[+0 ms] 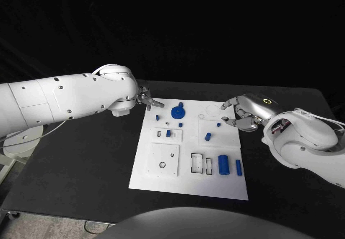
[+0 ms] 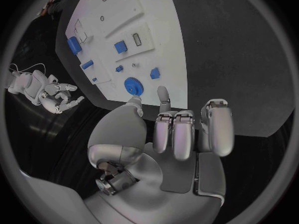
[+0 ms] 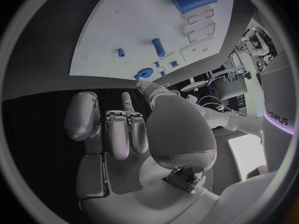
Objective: Assemble the parts on the task board
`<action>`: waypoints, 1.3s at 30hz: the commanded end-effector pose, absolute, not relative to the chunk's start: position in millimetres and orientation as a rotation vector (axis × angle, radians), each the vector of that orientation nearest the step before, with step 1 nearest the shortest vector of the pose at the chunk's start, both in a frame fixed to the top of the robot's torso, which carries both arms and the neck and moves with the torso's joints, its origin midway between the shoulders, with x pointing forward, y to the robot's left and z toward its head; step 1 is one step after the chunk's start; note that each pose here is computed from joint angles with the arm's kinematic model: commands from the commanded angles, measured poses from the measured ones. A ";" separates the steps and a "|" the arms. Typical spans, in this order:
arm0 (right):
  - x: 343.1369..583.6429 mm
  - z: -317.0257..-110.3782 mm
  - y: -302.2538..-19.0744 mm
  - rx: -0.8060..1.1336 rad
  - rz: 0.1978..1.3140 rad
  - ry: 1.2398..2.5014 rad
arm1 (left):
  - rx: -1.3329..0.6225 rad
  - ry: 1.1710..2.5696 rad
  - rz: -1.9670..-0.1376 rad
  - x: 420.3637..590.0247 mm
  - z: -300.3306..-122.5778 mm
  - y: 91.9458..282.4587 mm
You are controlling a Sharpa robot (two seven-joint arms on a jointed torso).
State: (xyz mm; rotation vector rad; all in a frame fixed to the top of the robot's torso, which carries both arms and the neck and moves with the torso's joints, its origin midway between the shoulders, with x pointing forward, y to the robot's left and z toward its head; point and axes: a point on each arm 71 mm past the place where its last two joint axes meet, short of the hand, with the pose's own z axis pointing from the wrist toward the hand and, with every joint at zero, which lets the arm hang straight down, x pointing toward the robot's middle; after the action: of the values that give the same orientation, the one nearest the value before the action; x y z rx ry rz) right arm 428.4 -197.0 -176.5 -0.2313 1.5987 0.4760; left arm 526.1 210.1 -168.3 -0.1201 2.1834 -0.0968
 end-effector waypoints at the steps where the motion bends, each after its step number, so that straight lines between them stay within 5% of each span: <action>1: 427.9 -175.8 -197.1 -0.231 0.486 1.591 | -0.102 2.184 -0.090 528.5 -170.5 209.4; 39: 427.2 -175.9 -194.9 -0.229 0.490 1.592 | -0.117 2.272 -0.097 530.3 -194.2 201.2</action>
State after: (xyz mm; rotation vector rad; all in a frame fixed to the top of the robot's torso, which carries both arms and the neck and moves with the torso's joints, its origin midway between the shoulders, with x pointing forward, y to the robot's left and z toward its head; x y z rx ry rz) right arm 427.4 -195.3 -176.4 -0.2301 1.6005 0.4882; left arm 531.5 203.4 -192.5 -0.1274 2.2453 -0.0854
